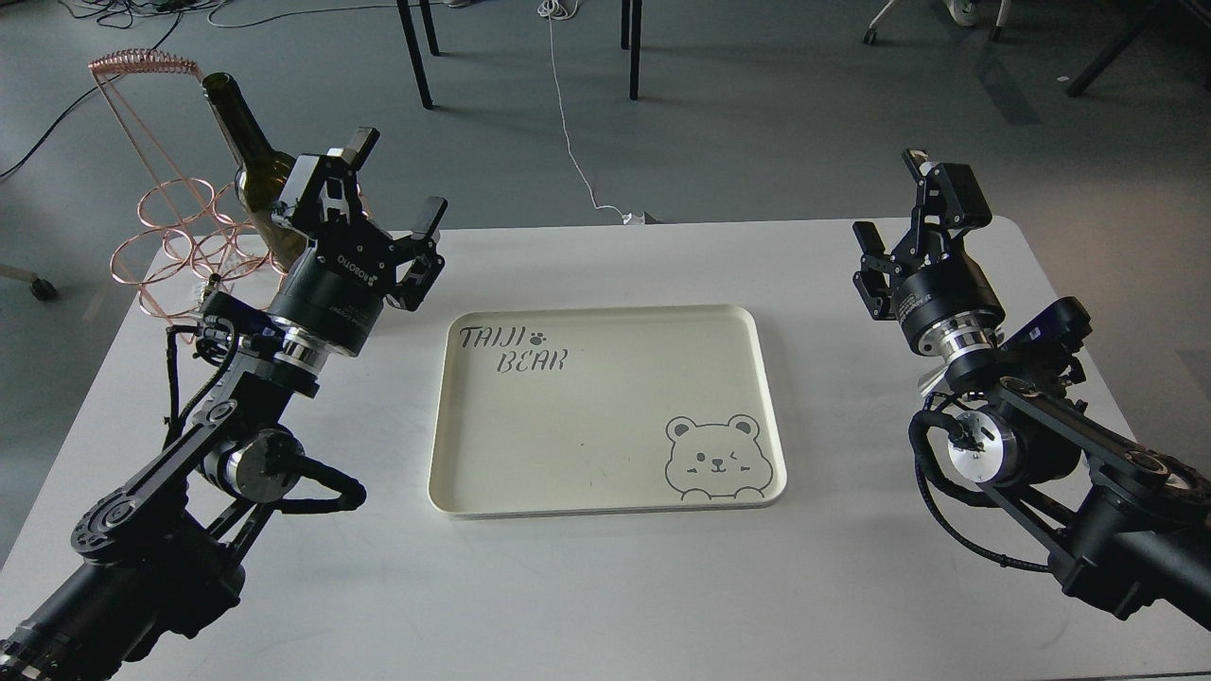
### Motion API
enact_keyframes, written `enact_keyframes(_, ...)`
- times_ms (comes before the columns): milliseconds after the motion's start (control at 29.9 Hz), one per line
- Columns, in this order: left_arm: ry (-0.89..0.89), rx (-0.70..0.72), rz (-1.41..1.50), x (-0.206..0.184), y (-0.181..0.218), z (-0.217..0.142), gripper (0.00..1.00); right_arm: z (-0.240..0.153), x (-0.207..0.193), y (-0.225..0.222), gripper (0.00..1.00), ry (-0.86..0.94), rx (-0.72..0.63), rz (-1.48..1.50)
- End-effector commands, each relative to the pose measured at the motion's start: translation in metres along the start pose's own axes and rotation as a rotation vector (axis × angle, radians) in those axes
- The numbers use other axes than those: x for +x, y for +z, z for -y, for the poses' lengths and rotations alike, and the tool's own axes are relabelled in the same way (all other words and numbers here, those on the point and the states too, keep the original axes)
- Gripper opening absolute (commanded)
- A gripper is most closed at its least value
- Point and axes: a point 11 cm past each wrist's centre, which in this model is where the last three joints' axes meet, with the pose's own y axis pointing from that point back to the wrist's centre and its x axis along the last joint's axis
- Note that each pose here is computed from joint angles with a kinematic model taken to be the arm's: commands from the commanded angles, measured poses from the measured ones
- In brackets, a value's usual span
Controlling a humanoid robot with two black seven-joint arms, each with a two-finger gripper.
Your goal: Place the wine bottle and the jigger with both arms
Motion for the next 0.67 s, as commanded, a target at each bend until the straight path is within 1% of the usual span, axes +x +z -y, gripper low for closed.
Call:
enact_keyframes(0, 0.026, 0.001, -0.075, 0.005, -0.007, -0.004, 0.98, -0.005, 0.0, 0.006, 0.98, -0.006, -0.014, 0.009)
enact_keyframes(134, 0.036, 0.018, -0.101, 0.001, -0.019, -0.01, 0.98, -0.008, -0.002, 0.01, 0.98, -0.029, -0.024, 0.029)
enact_keyframes(367, 0.036, 0.031, -0.125, -0.007, -0.031, -0.012, 0.98, -0.01, -0.005, 0.013, 0.98, -0.048, -0.031, 0.038)
enact_keyframes(434, 0.039, 0.062, -0.125, -0.005, -0.038, -0.014, 0.98, -0.013, -0.01, 0.016, 0.98, -0.077, -0.042, 0.047)
enact_keyframes(568, 0.06, 0.184, -0.118, 0.002, -0.056, -0.02, 0.98, -0.02, -0.012, 0.026, 0.98, -0.094, -0.068, 0.056)
enact_keyframes(635, 0.063, 0.201, -0.116, 0.004, -0.058, -0.021, 0.98, -0.022, -0.01, 0.028, 0.98, -0.089, -0.073, 0.057)
